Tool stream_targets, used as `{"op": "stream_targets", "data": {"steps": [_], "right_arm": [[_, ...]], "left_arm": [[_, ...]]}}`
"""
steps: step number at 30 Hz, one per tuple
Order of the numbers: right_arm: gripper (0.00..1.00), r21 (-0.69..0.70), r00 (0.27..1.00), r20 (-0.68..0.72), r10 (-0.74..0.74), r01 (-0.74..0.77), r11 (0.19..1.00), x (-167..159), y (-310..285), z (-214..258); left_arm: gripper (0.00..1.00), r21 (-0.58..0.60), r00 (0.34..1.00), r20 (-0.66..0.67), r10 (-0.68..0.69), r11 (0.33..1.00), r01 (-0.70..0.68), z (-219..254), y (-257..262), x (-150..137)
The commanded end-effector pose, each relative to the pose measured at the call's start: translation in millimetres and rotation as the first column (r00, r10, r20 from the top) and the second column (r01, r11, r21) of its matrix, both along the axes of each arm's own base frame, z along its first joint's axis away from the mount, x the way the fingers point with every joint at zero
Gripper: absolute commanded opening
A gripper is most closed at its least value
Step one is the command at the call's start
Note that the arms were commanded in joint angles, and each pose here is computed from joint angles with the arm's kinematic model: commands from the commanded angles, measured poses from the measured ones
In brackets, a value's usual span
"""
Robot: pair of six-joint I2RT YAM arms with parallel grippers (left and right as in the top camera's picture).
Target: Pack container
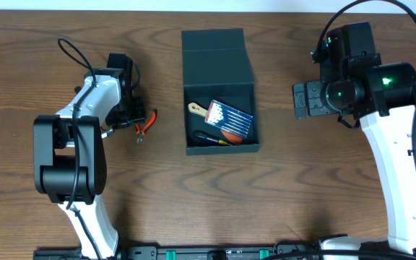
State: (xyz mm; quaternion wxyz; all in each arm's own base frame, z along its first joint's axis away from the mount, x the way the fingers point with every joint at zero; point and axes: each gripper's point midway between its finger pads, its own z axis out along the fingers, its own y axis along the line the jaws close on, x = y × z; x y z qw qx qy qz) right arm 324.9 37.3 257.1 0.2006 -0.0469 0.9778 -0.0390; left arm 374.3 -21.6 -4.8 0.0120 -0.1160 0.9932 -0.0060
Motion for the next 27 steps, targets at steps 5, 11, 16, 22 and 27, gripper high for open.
{"op": "stream_targets", "data": {"steps": [5, 11, 16, 22, 27], "right_arm": [[0.99, -0.005, 1.000, -0.006, -0.014, 0.014, 1.000, -0.4, -3.3, -1.3], [0.99, -0.005, 1.000, -0.007, -0.014, 0.014, 1.000, -0.6, -3.4, -1.3], [0.99, -0.005, 1.000, -0.006, -0.014, 0.013, 1.000, -0.4, -3.3, -1.3], [0.99, -0.006, 1.000, -0.006, -0.014, 0.014, 1.000, -0.3, -3.4, -1.2], [0.99, -0.019, 1.000, 0.004, -0.022, 0.022, 1.000, 1.4, -6.0, -0.1]], "left_arm": [[0.13, -0.001, 0.997, -0.077, 0.007, 1.000, -0.007, -22.9, 1.0, -14.8], [0.06, -0.004, 0.997, -0.078, 0.007, 1.000, -0.007, -22.9, 0.4, -14.9], [0.06, -0.004, 0.997, -0.079, 0.007, 1.000, -0.007, -22.7, 0.5, -15.1], [0.06, -0.005, 0.997, -0.071, 0.006, 1.000, -0.006, -11.4, 0.0, -13.8], [0.06, -0.055, 1.000, 0.012, -0.027, 0.998, 0.027, 36.9, -9.1, -2.7]]}}
